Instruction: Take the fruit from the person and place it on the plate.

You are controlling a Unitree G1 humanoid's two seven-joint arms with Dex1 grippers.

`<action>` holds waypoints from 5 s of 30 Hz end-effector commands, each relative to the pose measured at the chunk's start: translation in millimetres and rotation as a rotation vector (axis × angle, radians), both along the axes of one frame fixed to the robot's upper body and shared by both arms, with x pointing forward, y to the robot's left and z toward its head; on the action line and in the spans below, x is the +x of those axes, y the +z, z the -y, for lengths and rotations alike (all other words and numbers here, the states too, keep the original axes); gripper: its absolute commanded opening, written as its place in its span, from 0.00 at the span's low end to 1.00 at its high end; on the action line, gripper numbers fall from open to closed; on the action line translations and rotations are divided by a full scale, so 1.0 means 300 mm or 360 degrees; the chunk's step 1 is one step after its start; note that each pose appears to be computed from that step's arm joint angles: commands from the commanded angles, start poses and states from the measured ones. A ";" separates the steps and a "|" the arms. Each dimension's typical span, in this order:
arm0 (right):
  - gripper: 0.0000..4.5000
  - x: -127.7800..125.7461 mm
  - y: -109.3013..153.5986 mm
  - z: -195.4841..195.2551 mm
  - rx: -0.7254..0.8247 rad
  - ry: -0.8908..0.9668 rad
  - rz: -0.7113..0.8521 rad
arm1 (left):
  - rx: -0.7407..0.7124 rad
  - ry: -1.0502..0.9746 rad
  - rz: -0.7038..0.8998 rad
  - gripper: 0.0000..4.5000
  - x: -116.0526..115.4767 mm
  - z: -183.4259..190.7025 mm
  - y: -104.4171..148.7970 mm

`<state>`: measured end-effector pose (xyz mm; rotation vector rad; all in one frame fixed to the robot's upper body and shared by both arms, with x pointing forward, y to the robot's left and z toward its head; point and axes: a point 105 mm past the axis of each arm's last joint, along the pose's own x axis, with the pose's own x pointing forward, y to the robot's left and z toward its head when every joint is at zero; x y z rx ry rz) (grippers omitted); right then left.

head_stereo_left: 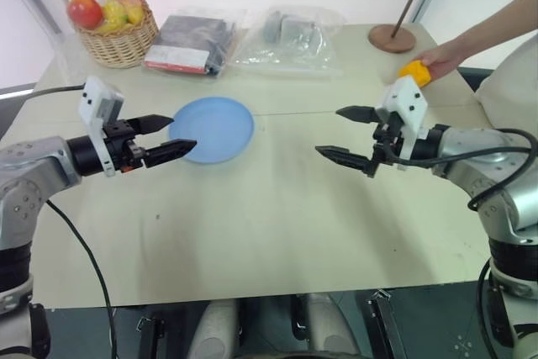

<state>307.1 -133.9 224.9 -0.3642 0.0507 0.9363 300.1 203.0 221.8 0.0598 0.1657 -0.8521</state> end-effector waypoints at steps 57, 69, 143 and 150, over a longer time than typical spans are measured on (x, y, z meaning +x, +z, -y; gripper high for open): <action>0.99 0.002 0.046 -0.035 0.0016 0.0069 0.0111 | -0.0037 0.1103 0.0975 1.00 0.191 -0.137 0.198; 0.99 -0.007 0.044 -0.028 0.0028 0.0039 0.0118 | 0.0072 0.1052 0.1066 1.00 0.257 -0.133 0.218; 1.00 -0.036 0.040 -0.039 0.0067 -0.0012 0.0118 | 0.0363 0.0225 0.0088 0.53 0.309 0.096 -0.240; 1.00 -0.036 0.039 -0.043 0.0071 -0.0007 0.0117 | 0.0337 0.0215 0.0099 0.99 0.307 0.100 -0.228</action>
